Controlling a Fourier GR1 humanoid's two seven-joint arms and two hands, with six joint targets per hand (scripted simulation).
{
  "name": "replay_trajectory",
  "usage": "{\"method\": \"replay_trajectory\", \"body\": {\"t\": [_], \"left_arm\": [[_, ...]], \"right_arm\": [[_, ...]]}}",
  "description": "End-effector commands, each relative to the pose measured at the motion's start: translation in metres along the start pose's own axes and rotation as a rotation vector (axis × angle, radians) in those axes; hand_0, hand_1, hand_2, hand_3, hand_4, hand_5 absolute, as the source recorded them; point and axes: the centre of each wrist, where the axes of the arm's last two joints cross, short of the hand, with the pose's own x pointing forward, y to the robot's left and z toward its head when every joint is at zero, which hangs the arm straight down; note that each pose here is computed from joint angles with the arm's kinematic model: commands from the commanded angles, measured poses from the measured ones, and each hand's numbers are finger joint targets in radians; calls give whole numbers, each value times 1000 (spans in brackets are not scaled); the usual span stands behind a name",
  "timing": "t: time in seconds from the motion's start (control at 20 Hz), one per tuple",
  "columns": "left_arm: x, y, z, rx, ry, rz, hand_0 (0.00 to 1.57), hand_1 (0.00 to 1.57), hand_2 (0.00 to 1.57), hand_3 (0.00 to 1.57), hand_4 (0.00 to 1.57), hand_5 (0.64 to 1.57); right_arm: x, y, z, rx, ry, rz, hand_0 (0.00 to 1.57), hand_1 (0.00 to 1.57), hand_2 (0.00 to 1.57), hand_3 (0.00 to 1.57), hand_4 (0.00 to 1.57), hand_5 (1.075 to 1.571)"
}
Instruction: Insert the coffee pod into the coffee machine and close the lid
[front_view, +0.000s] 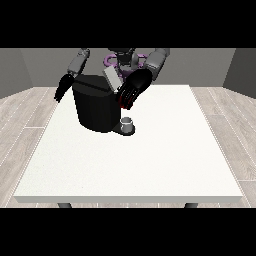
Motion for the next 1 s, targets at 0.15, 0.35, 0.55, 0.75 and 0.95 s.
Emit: {"method": "replay_trajectory", "body": {"t": [0.15,0.35,0.55,0.75,0.95], "left_arm": [[-2,-33,1,-70,43,30,0,0,299,199,0,1571],[21,-82,1,-155,13,105,0,0,0,0,0,1571],[24,-134,15,-277,3,191,0,0,85,0,0,1571],[34,-166,20,-198,-16,598,0,0,151,0,0,1571],[22,-232,63,-146,80,938,0,0,0,0,467,1571]], "right_arm": [[-9,-12,-3,-18,63,-30,0,0,0,0,153,1571],[-71,-38,25,-84,183,0,0,0,0,0,0,1571],[-101,-33,54,-86,299,-22,0,0,0,0,0,1571],[-112,-21,70,-99,353,-29,0,0,0,0,0,1571],[-132,-46,93,-142,413,-12,0,0,0,0,0,1571]]}}
